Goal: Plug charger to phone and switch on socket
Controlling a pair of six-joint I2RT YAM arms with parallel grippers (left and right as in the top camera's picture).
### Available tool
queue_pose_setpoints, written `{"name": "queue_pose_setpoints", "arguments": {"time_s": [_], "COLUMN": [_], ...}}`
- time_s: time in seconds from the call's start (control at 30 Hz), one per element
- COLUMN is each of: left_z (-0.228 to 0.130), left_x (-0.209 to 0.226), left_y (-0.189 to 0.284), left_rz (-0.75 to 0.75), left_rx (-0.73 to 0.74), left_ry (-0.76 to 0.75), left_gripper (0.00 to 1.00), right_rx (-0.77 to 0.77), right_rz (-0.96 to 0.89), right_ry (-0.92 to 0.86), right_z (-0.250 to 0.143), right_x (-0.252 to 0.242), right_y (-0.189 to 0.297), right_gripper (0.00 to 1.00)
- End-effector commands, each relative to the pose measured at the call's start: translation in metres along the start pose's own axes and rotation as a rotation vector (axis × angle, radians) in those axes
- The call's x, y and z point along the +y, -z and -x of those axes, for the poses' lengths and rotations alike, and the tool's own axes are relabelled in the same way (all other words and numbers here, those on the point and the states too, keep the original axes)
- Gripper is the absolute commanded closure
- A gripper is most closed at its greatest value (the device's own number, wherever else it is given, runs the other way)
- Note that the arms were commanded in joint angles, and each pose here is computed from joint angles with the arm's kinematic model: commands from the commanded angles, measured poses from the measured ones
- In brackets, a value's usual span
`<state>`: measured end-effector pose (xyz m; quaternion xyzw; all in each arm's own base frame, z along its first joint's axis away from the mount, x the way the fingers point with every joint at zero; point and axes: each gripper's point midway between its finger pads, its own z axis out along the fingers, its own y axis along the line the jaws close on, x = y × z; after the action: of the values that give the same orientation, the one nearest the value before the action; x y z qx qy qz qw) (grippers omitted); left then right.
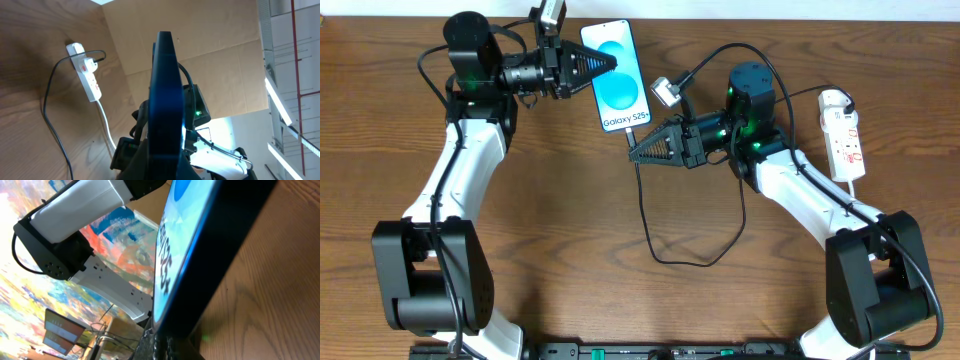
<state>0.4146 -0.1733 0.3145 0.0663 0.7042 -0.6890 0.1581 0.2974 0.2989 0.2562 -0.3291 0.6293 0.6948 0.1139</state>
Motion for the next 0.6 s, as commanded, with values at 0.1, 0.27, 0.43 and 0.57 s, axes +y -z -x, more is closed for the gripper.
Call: {"name": "queue_pose_setpoints", "arguments": {"time_s": [0.1,0.27,0.43,0.57], "left_z": [-0.009,-0.009,-0.009,-0.012], "left_x": [-0.017,-0.017,-0.018,-0.018], "left_y": [-0.006,-0.006,-0.006,-0.006], "left_rz": [-0.022,-0.022,-0.023,-0.028], "left_rx": [0.045,0.046,0.05,0.063], "left_ry": [-0.055,-0.055,-0.063,-0.063], "left_gripper": [0.93,0.93,0.93,0.93], "right_rx": [-0.043,-0.046,-0.055,-0.068], "right_rz": [-0.041,-0.041,-0.037,-0.042], "right_ry": [0.015,0.018,0.043,0.049], "right_z": [0.01,0.011,0.018,0.022], "right_x": [0.0,0.001,0.008,0.009], "right_y": [0.004,0.004,0.005,0.009], "right_gripper": [0.99,0.99,0.99,0.99]}}
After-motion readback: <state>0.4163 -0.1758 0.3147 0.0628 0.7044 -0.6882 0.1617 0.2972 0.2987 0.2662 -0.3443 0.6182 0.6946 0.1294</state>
